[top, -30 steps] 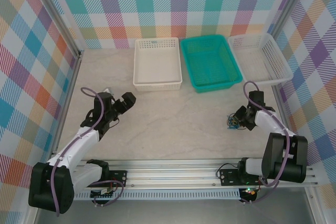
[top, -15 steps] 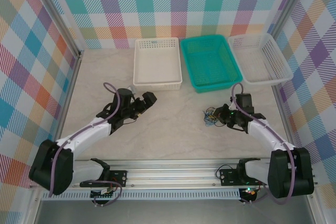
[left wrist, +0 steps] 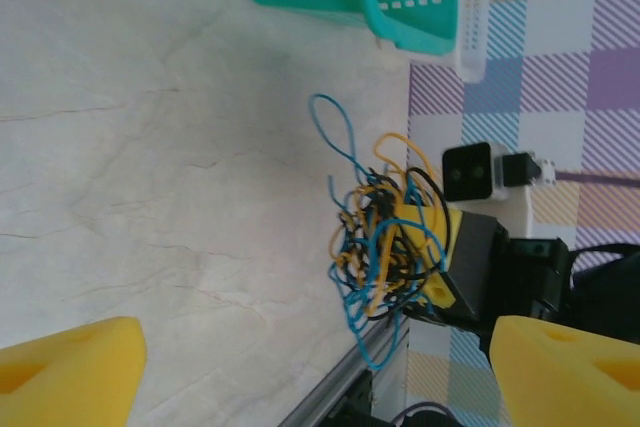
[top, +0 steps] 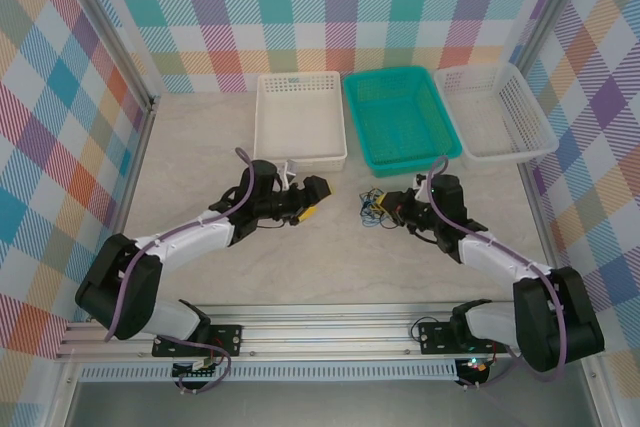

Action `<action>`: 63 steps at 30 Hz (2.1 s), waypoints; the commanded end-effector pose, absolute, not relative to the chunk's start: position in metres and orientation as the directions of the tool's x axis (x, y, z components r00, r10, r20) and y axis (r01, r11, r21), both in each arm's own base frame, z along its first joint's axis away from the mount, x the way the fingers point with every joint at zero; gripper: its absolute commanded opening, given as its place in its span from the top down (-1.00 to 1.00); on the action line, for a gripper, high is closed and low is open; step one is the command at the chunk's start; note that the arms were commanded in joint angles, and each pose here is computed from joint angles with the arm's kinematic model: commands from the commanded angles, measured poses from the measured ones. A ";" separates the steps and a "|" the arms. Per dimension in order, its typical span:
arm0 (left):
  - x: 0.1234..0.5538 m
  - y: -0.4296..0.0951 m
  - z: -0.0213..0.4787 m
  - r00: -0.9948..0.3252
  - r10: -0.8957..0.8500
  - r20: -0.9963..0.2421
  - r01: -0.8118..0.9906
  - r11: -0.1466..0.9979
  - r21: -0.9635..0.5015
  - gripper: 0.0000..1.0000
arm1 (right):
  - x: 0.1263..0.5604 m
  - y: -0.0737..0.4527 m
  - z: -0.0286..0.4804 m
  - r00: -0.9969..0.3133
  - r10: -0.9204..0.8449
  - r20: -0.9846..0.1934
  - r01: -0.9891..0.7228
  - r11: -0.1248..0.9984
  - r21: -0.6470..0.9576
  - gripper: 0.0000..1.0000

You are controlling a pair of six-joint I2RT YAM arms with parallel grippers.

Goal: Untangle the cables

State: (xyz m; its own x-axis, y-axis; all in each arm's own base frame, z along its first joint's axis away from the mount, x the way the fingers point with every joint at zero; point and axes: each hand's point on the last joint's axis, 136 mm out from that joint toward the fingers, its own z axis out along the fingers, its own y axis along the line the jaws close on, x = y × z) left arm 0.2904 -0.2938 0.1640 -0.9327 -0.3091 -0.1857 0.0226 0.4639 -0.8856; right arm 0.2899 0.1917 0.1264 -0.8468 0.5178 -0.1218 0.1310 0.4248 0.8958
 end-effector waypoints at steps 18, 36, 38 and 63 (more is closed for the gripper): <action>0.265 -0.345 0.176 -0.930 -0.026 -0.368 0.313 0.469 -0.826 0.12 | 0.299 0.236 0.155 -0.911 0.411 -0.038 0.088 0.282 0.955 1.00; 0.276 -0.343 0.165 -0.927 -0.095 -0.364 0.274 0.493 -0.826 0.39 | 0.291 0.235 0.162 -0.914 0.402 -0.060 0.065 0.291 0.954 1.00; 0.277 -0.343 0.168 -0.925 -0.099 -0.367 0.276 0.488 -0.828 0.46 | 0.290 0.236 0.163 -0.916 0.396 -0.065 0.059 0.293 0.954 1.00; 0.286 -0.285 0.150 -0.875 -0.197 -0.442 0.186 0.706 -0.683 1.00 | 0.281 0.141 0.092 -0.798 0.588 -0.130 0.340 0.619 0.708 0.99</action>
State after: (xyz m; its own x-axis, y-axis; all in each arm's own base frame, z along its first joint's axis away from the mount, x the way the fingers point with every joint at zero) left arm 0.2828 -0.3038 0.1567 -0.8941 -0.1828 -0.4088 0.2080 0.6389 -0.7406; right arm 0.2865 0.1682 0.1079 -0.8185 0.5666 -0.0949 0.2700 0.5252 0.8070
